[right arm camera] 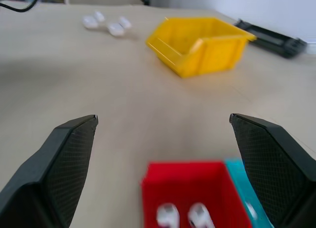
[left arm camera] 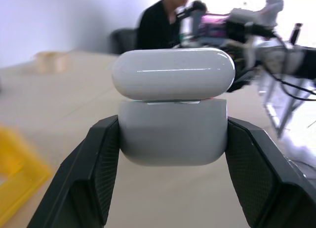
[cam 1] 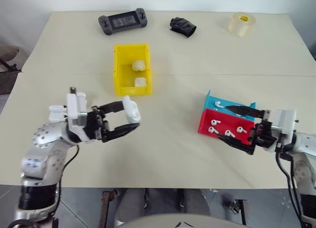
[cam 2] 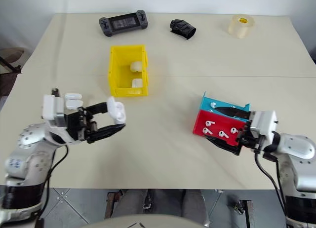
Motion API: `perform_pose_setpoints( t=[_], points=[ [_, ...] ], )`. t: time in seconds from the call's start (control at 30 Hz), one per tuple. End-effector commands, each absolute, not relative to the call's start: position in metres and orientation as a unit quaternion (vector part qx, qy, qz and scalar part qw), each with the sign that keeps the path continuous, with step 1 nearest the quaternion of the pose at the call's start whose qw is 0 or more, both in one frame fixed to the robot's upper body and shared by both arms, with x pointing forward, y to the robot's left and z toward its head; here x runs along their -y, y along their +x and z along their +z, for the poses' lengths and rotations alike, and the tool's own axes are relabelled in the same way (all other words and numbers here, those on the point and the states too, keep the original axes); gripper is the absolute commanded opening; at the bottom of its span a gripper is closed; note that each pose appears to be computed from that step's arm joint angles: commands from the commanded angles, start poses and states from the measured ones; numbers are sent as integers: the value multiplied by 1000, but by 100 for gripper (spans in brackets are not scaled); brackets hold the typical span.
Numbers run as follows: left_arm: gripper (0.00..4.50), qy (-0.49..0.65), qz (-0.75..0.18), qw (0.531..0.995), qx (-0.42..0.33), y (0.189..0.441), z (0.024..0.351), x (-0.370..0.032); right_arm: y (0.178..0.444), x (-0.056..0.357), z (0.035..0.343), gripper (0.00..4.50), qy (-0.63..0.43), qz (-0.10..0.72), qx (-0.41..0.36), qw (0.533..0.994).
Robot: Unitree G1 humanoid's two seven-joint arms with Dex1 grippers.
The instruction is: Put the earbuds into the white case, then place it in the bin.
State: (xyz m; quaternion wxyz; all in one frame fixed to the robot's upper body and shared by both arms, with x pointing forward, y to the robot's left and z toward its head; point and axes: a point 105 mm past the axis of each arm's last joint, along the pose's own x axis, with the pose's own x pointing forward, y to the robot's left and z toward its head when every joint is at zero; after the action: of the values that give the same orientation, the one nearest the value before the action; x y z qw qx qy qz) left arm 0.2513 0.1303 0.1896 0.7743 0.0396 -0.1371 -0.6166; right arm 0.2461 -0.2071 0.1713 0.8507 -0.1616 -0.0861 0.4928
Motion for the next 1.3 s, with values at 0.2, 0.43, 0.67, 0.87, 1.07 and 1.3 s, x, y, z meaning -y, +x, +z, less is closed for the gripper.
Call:
perform_pose_setpoints(
  t=[0.2, 0.43, 0.67, 0.87, 1.07, 1.3],
  points=[
    [279, -7, -698, 667, 259, 252, 188, -59, 218, 278, 180, 450, -213, 370, 25, 904],
    [279, -23, -714, 644, 274, 248, 182, -35, 216, 294, 171, 450, -211, 347, -34, 913],
    [279, -8, -721, 641, 262, 237, 175, -29, 262, 276, 166, 450, -223, 342, -183, 894],
    [279, -5, -722, 642, 257, 231, 173, -27, 293, 261, 169, 450, -246, 359, -257, 863],
    [279, -1, -721, 644, 257, 228, 173, -26, 326, 247, 167, 450, -274, 379, -302, 831],
    [279, 1, -711, 655, 257, 228, 174, -27, 343, 240, 168, 450, -286, 399, -311, 813]
  ],
)
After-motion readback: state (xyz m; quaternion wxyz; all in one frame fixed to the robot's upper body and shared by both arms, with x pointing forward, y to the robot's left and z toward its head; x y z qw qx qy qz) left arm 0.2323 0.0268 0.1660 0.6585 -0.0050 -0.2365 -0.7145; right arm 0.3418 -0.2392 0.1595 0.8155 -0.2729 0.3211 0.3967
